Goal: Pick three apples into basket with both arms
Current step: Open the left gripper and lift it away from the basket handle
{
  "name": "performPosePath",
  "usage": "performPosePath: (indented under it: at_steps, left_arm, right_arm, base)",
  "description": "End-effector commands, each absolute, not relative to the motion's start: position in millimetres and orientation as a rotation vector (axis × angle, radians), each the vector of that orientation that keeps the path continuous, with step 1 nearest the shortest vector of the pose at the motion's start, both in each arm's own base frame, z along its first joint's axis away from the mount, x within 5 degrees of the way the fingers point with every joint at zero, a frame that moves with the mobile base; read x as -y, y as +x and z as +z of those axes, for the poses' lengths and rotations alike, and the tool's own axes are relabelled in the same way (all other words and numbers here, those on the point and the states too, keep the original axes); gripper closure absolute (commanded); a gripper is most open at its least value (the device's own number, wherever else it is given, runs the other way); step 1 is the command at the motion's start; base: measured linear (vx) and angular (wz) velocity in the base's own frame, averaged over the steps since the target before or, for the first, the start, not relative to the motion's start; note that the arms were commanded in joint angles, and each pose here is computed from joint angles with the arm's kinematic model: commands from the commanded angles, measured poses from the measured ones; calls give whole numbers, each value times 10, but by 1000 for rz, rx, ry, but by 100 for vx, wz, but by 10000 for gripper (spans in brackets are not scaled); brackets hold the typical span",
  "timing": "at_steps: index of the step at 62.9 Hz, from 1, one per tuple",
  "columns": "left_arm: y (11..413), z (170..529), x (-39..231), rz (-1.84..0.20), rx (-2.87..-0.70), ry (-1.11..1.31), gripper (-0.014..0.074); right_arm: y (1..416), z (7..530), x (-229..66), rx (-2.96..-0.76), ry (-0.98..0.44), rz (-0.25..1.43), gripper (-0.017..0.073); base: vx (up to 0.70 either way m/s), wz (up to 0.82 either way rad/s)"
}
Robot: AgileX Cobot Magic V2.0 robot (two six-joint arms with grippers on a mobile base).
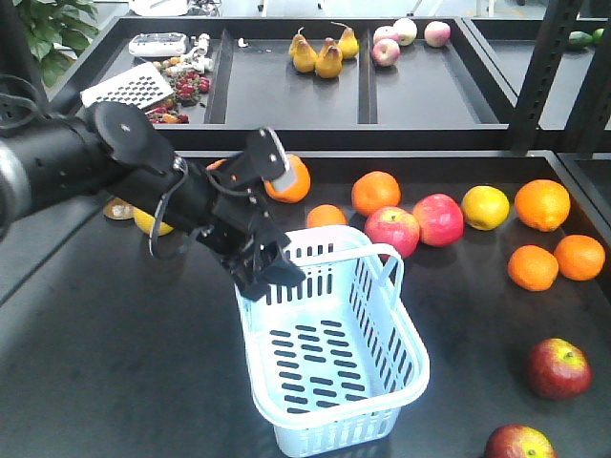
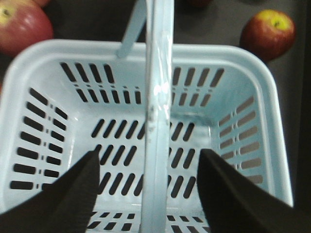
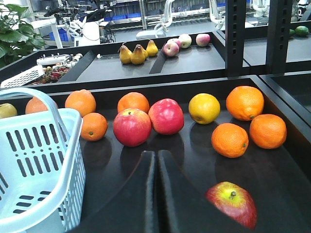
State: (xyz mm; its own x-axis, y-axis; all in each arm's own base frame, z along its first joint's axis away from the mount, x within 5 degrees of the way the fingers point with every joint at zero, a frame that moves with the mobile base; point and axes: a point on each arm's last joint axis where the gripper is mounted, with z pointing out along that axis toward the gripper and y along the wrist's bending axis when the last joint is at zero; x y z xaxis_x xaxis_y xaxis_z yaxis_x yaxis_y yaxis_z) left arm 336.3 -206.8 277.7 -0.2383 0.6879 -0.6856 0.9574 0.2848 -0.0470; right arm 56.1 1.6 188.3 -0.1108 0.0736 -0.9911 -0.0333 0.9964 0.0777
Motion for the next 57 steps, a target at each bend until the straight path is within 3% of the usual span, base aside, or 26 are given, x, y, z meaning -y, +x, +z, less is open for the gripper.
performPosePath:
  at_steps: [1, 13, 19, 29, 42, 57]
  left_arm:
    - [3224, 3325, 2019, -643, -1902, 1334, 133]
    - [2898, 3818, 1878, -708, -1923, 1168, 228]
    - [2692, 3997, 1787, -712, -1932, 1178, 342]
    - [2340, 4196, 1581, -645, -2008, 1222, 603]
    - [1903, 4318, 1359, -607, -1952, 1160, 602]
    - [1407, 3727, 1109, -641, -1958, 976, 602]
  right_arm:
    - [562, 1912, -20, -1605, 20, 88, 566]
    - [562, 1912, -20, -1605, 20, 88, 566]
    - [562, 1912, -20, -1605, 20, 88, 566]
    - [562, 1912, -20, -1605, 20, 88, 566]
    - [562, 1912, -20, -1605, 20, 88, 566]
    - [562, 1912, -20, -1605, 20, 88, 566]
  base:
    - [0, 0]
    - [0, 0]
    - [0, 0]
    - [0, 0]
    - [0, 0]
    - [0, 0]
